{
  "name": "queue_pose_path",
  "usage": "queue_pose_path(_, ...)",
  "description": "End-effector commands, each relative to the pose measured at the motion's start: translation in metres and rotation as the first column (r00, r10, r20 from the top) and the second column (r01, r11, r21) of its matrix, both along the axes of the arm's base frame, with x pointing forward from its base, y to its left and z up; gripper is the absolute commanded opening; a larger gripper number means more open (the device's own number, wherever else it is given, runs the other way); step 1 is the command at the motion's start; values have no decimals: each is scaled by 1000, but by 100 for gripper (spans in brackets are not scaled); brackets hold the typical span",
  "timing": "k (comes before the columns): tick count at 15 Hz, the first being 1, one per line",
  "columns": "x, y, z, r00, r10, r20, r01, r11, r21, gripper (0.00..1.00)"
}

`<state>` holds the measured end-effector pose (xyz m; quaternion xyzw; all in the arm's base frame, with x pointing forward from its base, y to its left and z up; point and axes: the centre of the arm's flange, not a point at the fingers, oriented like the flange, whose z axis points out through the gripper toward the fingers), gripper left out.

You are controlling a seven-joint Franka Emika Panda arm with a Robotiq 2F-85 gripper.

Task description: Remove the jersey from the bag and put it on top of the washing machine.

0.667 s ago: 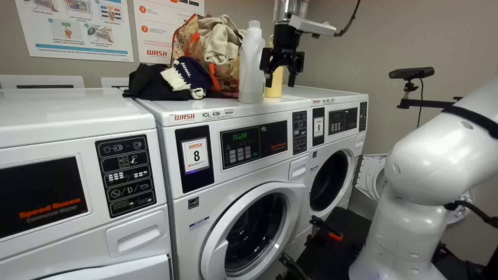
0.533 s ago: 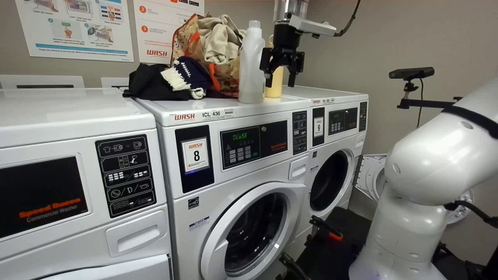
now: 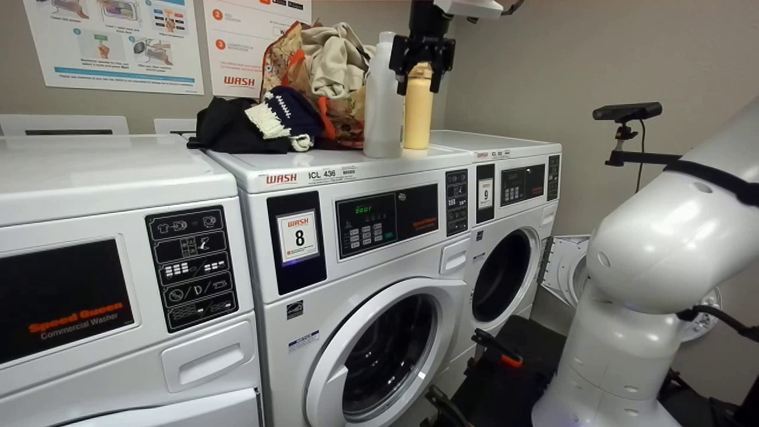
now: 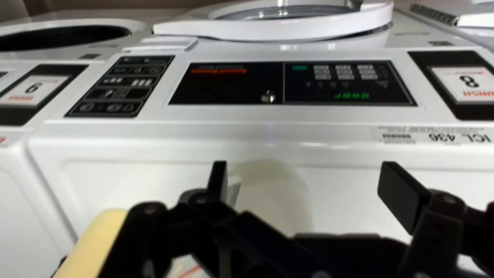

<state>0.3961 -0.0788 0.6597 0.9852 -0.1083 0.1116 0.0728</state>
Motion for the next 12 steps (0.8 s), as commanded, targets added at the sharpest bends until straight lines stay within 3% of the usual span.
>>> queue_pose_path(1, 33, -6, 79, 996, 28, 88, -20, 995, -97, 100)
queue_pose_path(5, 40, -8, 156, 973, 31, 227, 1, 990, -139, 100)
queue_pose_path(8, 51, -12, 194, 935, 54, 350, -3, 989, -145, 100)
queue_pose_path(12, 80, -21, 217, 871, 67, 486, 19, 985, -170, 100)
